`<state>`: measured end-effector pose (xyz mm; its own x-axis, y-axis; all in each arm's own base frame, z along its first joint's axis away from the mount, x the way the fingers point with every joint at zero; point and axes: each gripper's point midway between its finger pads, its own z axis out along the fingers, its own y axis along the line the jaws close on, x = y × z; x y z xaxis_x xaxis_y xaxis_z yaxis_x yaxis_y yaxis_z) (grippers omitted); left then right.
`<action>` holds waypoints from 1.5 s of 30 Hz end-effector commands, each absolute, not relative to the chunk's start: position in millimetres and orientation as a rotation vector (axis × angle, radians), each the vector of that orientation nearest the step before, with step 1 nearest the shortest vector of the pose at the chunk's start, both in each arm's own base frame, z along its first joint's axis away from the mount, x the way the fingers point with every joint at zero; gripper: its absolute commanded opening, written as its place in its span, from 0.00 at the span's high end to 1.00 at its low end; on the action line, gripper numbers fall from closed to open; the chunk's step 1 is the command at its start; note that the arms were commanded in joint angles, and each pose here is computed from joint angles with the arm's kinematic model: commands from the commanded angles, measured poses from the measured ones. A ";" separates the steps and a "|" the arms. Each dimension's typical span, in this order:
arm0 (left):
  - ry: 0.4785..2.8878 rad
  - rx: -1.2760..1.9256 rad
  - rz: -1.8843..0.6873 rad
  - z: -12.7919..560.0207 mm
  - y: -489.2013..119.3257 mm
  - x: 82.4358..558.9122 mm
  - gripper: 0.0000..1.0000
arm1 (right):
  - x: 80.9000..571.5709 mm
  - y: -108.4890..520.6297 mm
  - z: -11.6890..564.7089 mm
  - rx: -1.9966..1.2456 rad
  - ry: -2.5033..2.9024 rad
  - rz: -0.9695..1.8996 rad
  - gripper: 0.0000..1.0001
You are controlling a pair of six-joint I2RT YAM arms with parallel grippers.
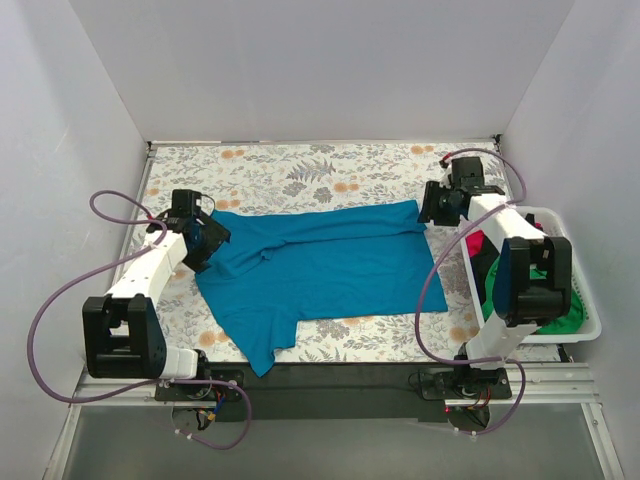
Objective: Fold and stack the t-shirts
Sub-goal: Fold the tshirt
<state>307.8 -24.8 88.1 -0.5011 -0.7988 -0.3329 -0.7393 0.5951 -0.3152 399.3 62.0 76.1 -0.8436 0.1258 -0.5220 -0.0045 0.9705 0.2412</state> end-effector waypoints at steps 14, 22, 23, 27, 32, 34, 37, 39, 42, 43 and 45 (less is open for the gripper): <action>2.249 -0.894 -0.068 101.5 20.7 440.3 0.25 | 471.1 101.9 137.2 0.042 2.358 0.544 0.51; 2.314 -0.857 -0.112 67.5 28.7 482.2 0.36 | 493.3 105.3 113.6 0.054 2.380 0.568 0.54; 2.318 -0.848 -0.121 65.9 27.5 484.9 0.36 | 492.6 108.0 108.2 0.048 2.387 0.588 0.55; 2.339 -0.790 -0.153 60.6 22.6 493.2 0.39 | 492.9 107.1 96.9 0.059 2.404 0.583 0.55; 2.343 -0.778 -0.189 57.6 17.6 495.6 0.40 | 492.1 107.7 82.5 0.060 2.423 0.603 0.55; 2.344 -0.778 -0.196 56.7 16.7 496.1 0.41 | 492.9 106.1 79.0 0.067 2.423 0.606 0.55; 2.337 -0.774 -0.180 60.5 19.1 496.3 0.42 | 493.0 105.4 74.6 0.074 2.428 0.611 0.55; 2.322 -0.780 -0.155 68.3 23.1 494.9 0.42 | 493.6 105.4 72.4 0.075 2.429 0.616 0.55; 2.283 -0.772 -0.126 85.7 28.5 494.4 0.41 | 492.9 105.3 68.0 0.076 2.435 0.617 0.55; 2.276 -0.761 -0.129 90.8 28.2 494.6 0.41 | 492.5 104.8 67.6 0.078 2.436 0.618 0.55; 2.280 -0.742 -0.154 91.9 24.5 495.6 0.41 | 492.8 104.2 63.6 0.086 2.442 0.619 0.56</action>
